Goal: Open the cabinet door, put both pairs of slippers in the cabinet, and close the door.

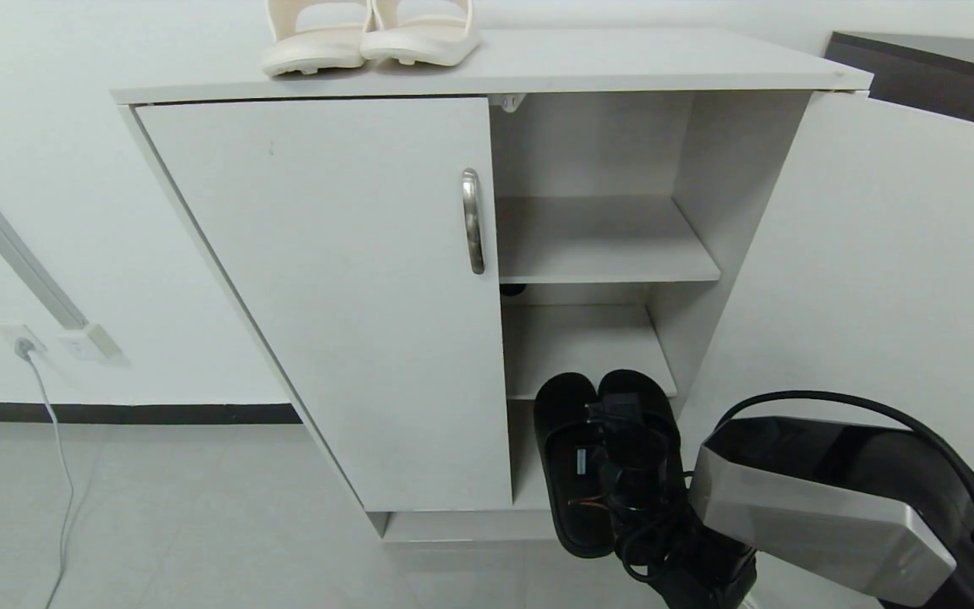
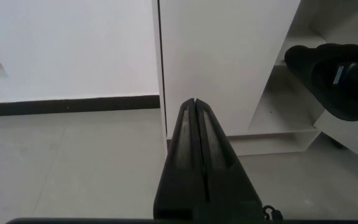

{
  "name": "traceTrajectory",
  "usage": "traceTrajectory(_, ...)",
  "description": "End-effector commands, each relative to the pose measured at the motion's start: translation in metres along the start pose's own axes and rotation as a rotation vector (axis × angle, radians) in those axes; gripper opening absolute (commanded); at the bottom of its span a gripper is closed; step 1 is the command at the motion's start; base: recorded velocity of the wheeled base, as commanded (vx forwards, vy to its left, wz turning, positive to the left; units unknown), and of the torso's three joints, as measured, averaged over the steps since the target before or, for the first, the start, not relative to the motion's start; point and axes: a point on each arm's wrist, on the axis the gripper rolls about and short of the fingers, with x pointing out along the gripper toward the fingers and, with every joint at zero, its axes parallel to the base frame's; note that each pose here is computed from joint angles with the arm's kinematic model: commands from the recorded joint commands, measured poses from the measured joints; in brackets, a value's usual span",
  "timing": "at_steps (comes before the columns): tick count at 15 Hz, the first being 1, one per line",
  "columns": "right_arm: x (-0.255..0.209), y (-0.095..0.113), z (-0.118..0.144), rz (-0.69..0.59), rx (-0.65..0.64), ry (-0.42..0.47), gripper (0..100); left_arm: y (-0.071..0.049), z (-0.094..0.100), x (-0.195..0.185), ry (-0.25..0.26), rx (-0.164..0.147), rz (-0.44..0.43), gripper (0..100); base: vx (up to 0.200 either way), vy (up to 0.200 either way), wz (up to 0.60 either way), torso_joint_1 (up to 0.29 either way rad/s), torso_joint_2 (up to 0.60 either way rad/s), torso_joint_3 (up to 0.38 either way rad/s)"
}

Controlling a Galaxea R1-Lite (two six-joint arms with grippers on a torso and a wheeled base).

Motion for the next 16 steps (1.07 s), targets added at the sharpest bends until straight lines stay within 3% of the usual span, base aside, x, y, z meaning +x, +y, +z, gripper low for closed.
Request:
traceTrajectory(1,0.001,0.000,0.000,-0.001,0.000,0.000,0,0.000,0.000,0.000,0.001,0.001,0.001,0,0.200,0.000,0.00,-0.002,0.00,0.002)
traceTrajectory(4,0.001,0.000,0.000,-0.001,0.001,-0.001,0,0.000,0.000,0.000,0.001,-0.001,0.003,0,0.200,0.000,0.00,0.007,0.00,0.001)
traceTrajectory(10,0.006,-0.006,0.000,-0.014,-0.007,0.009,0,0.000,0.000,0.000,0.001,-0.004,0.001,0,0.000,0.000,0.00,0.000,0.00,0.000)
traceTrajectory(16,0.037,0.004,0.014,-0.027,-0.015,0.033,0,0.000,0.000,0.000,0.001,-0.004,0.003,0,0.000,0.000,0.00,0.000,0.00,0.000)
